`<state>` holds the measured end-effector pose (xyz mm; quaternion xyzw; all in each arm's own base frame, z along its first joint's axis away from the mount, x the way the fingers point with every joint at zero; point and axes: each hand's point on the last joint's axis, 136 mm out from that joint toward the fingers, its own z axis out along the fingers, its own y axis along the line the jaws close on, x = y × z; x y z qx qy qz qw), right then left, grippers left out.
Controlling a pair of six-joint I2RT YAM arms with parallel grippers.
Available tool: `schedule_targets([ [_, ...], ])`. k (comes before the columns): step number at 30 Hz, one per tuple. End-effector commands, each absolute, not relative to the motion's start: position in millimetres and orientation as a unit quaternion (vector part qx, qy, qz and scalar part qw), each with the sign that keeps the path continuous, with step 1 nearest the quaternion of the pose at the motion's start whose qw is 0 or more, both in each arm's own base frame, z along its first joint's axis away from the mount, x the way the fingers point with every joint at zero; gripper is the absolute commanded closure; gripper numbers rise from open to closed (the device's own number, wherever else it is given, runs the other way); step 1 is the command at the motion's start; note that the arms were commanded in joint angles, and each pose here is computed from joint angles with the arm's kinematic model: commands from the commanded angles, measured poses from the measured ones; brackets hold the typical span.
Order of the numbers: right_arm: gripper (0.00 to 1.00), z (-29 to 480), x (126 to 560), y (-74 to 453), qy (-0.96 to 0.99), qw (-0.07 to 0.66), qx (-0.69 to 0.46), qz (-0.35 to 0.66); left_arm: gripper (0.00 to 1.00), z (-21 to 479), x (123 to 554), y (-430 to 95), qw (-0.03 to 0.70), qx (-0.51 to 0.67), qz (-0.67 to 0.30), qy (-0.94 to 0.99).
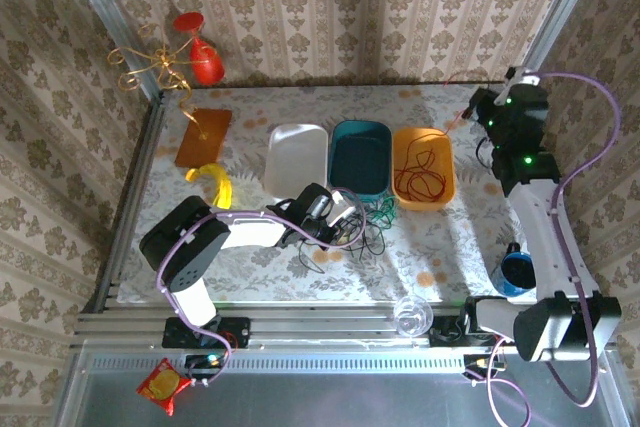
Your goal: Untangle the cables
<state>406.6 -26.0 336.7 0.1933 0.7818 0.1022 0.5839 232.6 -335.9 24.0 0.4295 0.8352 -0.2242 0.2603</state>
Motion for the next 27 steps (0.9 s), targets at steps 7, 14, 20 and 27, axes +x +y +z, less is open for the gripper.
schedule_targets([
  [7, 1.0, 215, 397, -11, 0.868, 0.454, 0.199, 0.043, 1.0, 8, 224, -327, 0.23, 0.44, -0.203, 0.844],
  [14, 1.0, 146, 402, 10, 0.913, 0.348, 0.2, 0.078, 1.0, 8, 224, -326, 0.231, 0.438, -0.2, 0.846],
  [20, 1.0, 101, 400, 22, 0.934, 0.274, 0.211, 0.091, 1.0, 7, 224, -325, 0.233, 0.436, -0.197, 0.846],
  [27, 1.0, 76, 391, 26, 0.942, 0.237, 0.224, 0.077, 1.0, 7, 224, -325, 0.233, 0.436, -0.196, 0.847],
])
